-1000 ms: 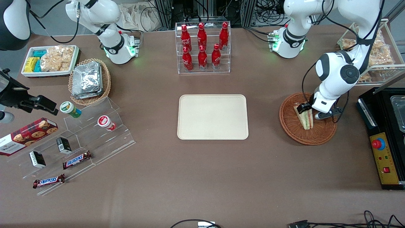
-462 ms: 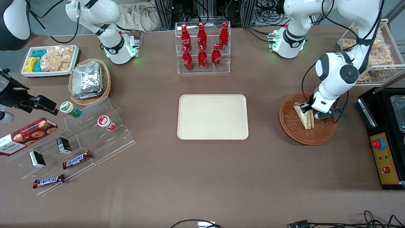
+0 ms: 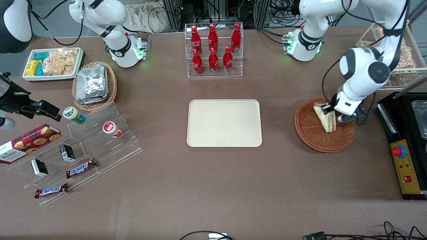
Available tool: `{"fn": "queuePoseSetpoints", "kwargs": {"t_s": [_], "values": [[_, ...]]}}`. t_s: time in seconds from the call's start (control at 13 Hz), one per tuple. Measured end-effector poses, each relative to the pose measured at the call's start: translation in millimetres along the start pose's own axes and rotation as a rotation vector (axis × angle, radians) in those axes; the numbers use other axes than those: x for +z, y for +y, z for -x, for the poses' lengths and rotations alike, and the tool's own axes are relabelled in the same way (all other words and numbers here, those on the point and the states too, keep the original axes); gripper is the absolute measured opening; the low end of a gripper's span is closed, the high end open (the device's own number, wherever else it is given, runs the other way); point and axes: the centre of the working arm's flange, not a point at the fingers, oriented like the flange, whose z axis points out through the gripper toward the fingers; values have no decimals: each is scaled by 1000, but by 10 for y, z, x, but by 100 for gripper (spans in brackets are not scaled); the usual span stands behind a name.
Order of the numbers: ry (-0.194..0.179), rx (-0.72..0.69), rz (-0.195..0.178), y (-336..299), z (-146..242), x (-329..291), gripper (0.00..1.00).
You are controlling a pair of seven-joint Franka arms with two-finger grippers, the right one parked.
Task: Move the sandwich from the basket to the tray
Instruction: 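Lift the sandwich up out of the basket with the left gripper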
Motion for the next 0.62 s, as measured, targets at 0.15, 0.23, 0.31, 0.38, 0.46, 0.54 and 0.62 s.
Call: {"fn": "queuePoseSetpoints", "kwargs": {"t_s": [0.15, 0.23, 0.31, 0.38, 0.46, 0.54, 0.62], "values": [[-7, 2, -7, 24, -33, -678, 18], [-17, 4, -10, 48, -74, -1053, 18], [-25, 8, -12, 74, -122, -1429, 18], [-26, 16, -11, 98, -165, -1800, 18], [-26, 22, -9, 116, -196, -2121, 18], [-33, 27, -9, 132, -227, -2357, 18], [-48, 31, -10, 156, -266, -2507, 18]]}}
